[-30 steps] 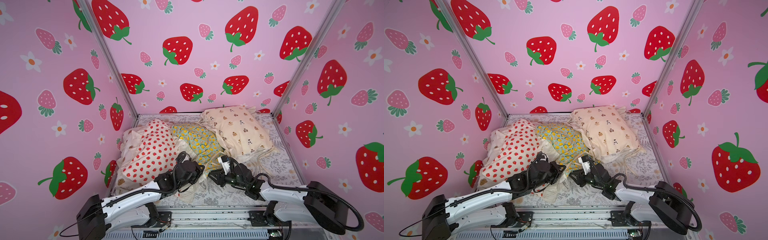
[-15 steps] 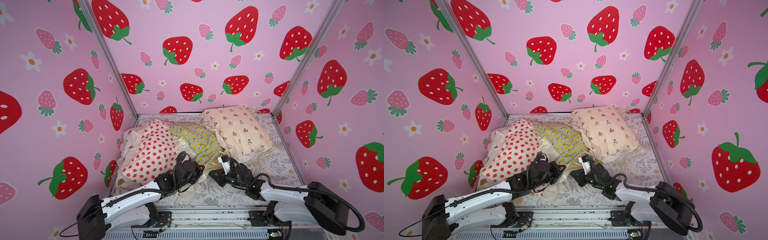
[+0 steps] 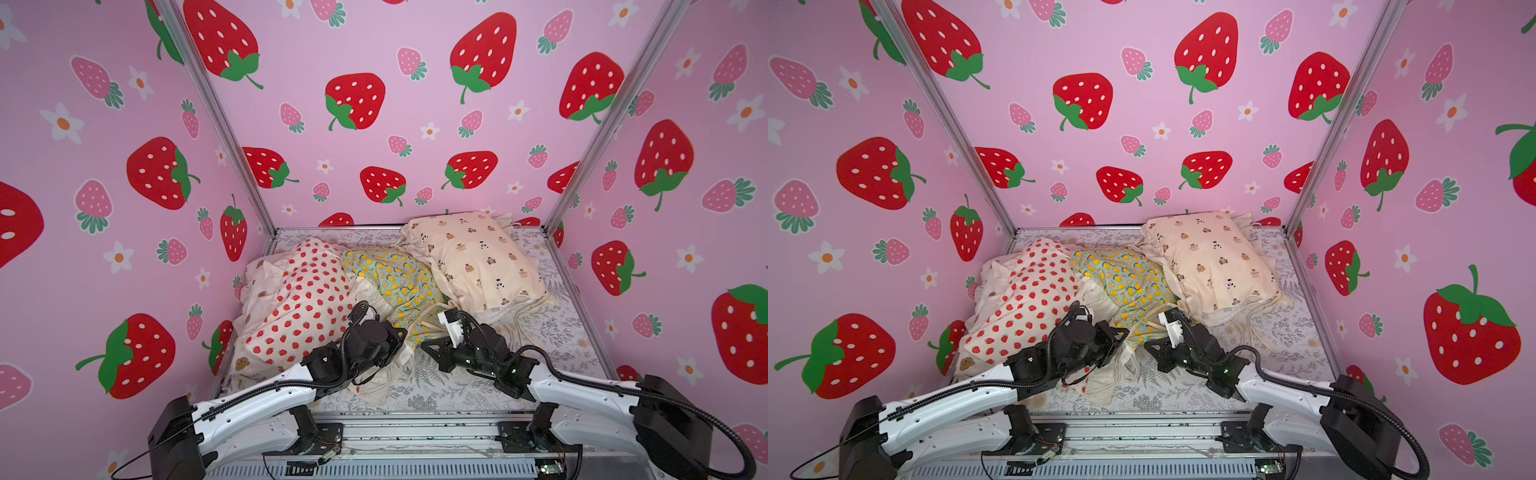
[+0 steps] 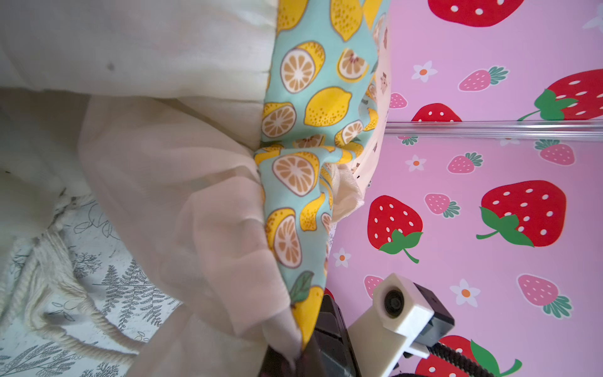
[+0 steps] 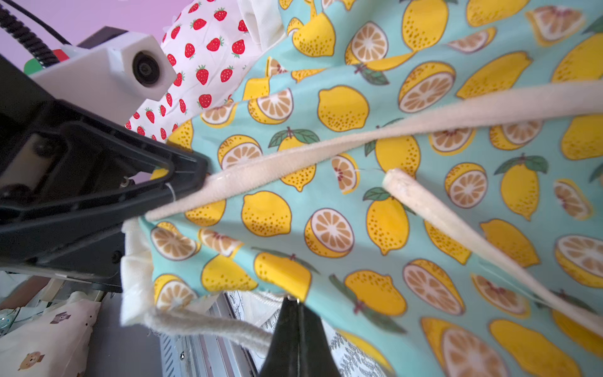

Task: Zip up pillowcases
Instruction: Zip the zipper on the pillowcase, then place the pillowcase on the pillowcase.

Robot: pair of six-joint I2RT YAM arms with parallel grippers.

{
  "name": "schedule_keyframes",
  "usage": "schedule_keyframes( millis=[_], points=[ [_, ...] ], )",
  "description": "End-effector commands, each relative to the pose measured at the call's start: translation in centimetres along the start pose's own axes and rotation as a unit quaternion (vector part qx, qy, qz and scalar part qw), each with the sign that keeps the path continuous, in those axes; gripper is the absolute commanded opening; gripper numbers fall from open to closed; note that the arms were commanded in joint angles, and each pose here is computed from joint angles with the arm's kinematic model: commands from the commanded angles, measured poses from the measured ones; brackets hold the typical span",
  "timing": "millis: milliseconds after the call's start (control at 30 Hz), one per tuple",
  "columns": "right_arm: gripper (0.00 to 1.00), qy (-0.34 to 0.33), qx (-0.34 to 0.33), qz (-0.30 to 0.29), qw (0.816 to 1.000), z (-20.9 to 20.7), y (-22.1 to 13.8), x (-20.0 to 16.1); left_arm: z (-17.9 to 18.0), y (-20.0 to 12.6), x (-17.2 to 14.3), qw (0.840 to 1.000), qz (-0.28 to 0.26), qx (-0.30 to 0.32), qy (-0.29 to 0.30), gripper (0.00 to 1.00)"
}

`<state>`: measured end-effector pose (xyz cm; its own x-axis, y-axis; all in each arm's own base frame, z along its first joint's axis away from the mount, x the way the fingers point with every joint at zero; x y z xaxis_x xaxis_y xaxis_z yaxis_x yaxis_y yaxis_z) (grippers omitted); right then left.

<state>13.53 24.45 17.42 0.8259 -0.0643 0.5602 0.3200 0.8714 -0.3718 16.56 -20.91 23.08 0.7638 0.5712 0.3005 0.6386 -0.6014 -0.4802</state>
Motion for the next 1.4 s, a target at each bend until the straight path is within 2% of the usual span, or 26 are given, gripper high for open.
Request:
schedule_keyframes(
  millis=[0, 167, 333, 533, 633, 700, 800, 867, 967, 1067, 1133, 1233, 1267, 1300, 1367],
  points=[
    [0.0, 0.022, -0.054, 0.01, 0.998, -0.3, -0.5, 0.5, -2.5, -1.9, 1.9, 0.999, -0.033, -0.028, 0.013, 0.0],
    [0.0, 0.053, -0.081, 0.027, 0.995, 0.1, -1.1, 1.2, -4.5, -5.1, 4.1, 0.996, -0.061, -0.026, 0.056, 0.0],
    [0.0, 0.077, -0.11, 0.036, 0.99, 0.5, -1.6, 2.1, -5.5, -7.8, 6.6, 0.993, -0.089, -0.039, 0.071, 0.0],
    [0.0, 0.1, -0.139, 0.03, 0.985, -0.1, -2.2, 3.5, -7.8, -13.1, 12.6, 0.981, -0.153, -0.021, 0.118, 0.0],
    [0.0, 0.105, -0.148, 0.046, 0.982, -0.5, -1.4, 3.7, -9.9, -15.3, 15.9, 0.967, -0.193, -0.008, 0.165, 0.0],
    [0.0, 0.103, -0.145, 0.052, 0.983, -0.5, -0.3, 4.0, -11.2, -15.7, 18.2, 0.963, -0.195, 0.014, 0.188, 0.0],
    [0.0, 0.103, -0.117, 0.069, 0.985, 0.6, 2.1, 5.0, -13.0, -15.8, 20.6, 0.958, -0.188, -0.008, 0.215, 0.0],
    [0.0, 0.091, -0.105, 0.077, 0.987, 1.7, 3.8, 5.6, -13.8, -17.0, 21.6, 0.944, -0.218, 0.004, 0.248, 0.0],
    [0.0, 0.086, -0.123, 0.082, 0.985, 1.6, 6.3, 5.7, -12.2, -19.6, 23.2, 0.93, -0.25, 0.111, 0.247, 0.0],
    [0.0, 0.088, -0.133, 0.099, 0.982, 0.8, 8.6, 5.2, -9.8, -21.7, 23.4, 0.915, -0.287, 0.165, 0.23, 0.0],
    [0.0, 0.083, -0.127, 0.114, 0.982, 0.8, 9.7, 4.8, -7.8, -21.2, 22.8, 0.918, -0.278, 0.179, 0.217, 0.0],
    [0.01, 0.073, -0.112, 0.123, 0.983, 1.4, 10.4, 4.4, -4.1, -18.8, 21.6, 0.934, -0.228, 0.205, 0.186, 0.0],
    [0.09, 0.071, -0.111, 0.123, 0.984, 1.5, 10.3, 4.4, -3.0, -18.4, 21.1, 0.934, -0.224, 0.217, 0.176, 0.0],
    [0.17, 0.071, -0.112, 0.121, 0.984, 1.5, 10.1, 4.4, -2.3, -18.2, 20.6, 0.933, -0.226, 0.218, 0.174, 0.02],
    [0.25, 0.06, -0.106, 0.121, 0.985, 2.0, 9.4, 4.5, -1.8, -18.7, 19.9, 0.928, -0.237, 0.225, 0.176, 0.29]
  ],
)
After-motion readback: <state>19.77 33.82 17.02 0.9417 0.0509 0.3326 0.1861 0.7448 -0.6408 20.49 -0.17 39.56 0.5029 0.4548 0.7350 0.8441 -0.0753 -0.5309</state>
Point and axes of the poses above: each gripper's point midway between its finger pads, its own y axis out along the fingers, its own z axis along the line the jaws close on, x = y × z, the point moved 8 cm from there along -y, back along the fingers, and after that the axes turned 14 degrees about y, right-handed, at the moved point
